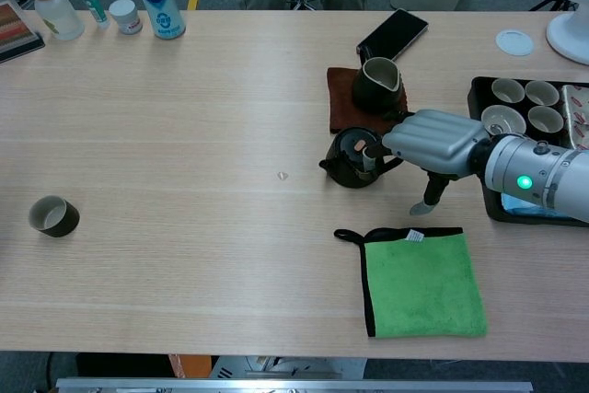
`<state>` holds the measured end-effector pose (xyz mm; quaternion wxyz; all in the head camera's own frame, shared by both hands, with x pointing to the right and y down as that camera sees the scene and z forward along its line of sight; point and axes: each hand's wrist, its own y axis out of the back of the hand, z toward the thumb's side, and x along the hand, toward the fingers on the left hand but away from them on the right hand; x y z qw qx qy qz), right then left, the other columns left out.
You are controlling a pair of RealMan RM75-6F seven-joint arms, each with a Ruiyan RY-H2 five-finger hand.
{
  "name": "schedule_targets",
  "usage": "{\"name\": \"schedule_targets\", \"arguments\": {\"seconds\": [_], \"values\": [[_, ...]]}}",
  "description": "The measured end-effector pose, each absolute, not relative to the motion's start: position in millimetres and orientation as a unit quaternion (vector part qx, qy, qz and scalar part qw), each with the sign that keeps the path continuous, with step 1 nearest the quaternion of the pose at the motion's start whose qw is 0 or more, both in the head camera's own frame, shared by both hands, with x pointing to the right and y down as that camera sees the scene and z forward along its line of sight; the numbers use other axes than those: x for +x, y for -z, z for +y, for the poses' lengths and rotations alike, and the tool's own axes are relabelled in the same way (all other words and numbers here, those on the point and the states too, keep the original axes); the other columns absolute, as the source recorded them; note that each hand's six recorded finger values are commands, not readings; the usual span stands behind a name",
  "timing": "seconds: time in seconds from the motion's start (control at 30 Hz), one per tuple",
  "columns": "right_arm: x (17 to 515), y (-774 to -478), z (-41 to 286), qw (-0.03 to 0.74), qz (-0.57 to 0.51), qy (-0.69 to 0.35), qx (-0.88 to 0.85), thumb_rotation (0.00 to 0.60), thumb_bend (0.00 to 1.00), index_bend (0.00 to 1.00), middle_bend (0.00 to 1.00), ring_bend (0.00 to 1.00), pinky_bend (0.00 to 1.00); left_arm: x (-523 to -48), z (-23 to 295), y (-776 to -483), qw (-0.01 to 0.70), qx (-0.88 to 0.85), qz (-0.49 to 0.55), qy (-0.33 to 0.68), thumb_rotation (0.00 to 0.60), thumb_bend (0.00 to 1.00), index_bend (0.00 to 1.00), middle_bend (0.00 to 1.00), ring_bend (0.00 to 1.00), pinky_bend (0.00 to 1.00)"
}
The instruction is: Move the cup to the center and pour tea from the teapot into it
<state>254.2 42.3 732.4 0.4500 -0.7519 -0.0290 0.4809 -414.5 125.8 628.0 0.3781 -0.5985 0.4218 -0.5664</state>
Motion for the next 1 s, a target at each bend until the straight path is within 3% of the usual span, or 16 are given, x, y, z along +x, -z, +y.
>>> {"name": "schedule_targets", "arguments": {"seconds": [0.77,1.0], "values": [[259.3,-743.3,50.7,0.445,-0.003,-0.499,-0.744,0.6,0.0,0.37,0.41,0.29,0.0,-417.0,126.9,-630.3,0.374,-0.599,0.42,0.57,0.6,0.34,0.21,0.19,0.11,0.03],[257.5,-743.3,50.0,0.446,-0.011,-0.499,-0.743,0.6,0.0,0.49,0.51,0.43,0.0,-416.2,126.3,-630.6,0.374,-0.6,0.419,0.569,0.6,0.34,0.21,0.19,0.11,0.03]]}}
